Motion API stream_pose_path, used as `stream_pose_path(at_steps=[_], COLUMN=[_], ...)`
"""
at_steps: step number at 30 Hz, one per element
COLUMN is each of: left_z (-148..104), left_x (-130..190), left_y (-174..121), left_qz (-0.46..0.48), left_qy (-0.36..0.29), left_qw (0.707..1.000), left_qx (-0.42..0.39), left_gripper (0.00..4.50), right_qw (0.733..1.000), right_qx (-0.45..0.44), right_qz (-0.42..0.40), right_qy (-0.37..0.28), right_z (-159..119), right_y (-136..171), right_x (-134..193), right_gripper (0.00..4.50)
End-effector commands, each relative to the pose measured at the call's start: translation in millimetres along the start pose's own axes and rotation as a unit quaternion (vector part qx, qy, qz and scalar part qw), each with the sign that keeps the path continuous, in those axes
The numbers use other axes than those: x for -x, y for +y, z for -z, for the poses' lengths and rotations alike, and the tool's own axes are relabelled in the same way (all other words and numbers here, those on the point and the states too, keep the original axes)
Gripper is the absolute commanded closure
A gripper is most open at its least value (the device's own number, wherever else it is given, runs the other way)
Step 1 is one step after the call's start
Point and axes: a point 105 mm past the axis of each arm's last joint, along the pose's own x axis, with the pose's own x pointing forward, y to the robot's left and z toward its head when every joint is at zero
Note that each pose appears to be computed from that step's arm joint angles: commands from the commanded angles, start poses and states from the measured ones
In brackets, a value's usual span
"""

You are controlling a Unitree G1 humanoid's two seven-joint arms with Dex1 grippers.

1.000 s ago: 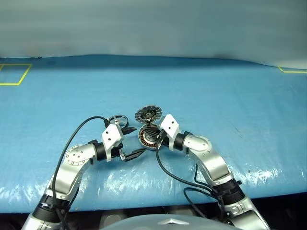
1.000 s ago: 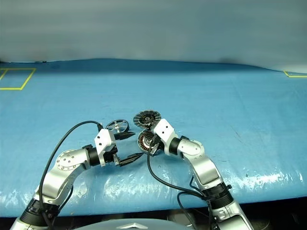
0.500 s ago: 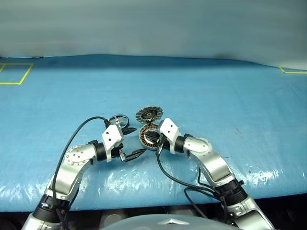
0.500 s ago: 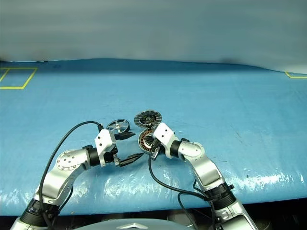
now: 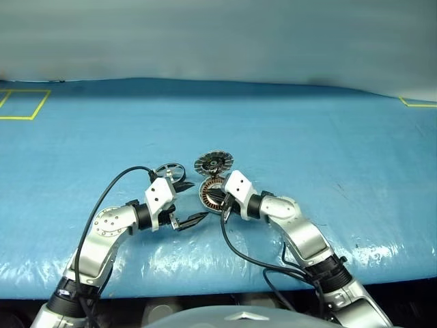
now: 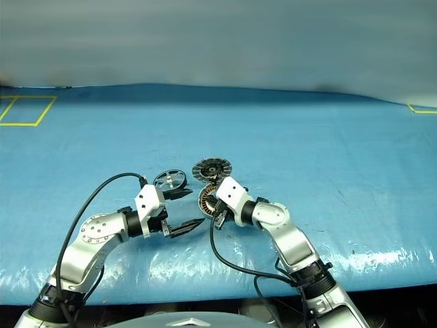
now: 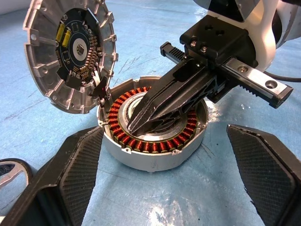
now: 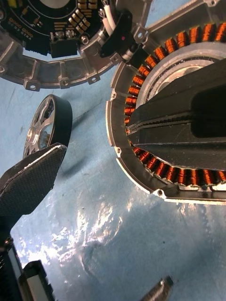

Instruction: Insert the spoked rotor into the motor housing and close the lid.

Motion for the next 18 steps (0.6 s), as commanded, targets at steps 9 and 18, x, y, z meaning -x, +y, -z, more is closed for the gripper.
stream_pose_path(at_steps=[9,18], left_z=[-3,-2], left_x=[-1,-1], left_y=[0,-1], left_qz=[-0.001,-0.002], left_qy=[-0.006,-0.006], left_qw=[1.000,1.000], left_qx=[-0.011,-0.010], left_gripper=[0.00,0.00], right_qw=[0.988,0.997], right_qx=[-0.099,-0.063], right_qz=[-0.002,0.001], right_qy=[-0.115,-0.049], right_z=[-44,-19], right_y=[-10,-5], right_x=[8,3], right_gripper=[4.47,4.47])
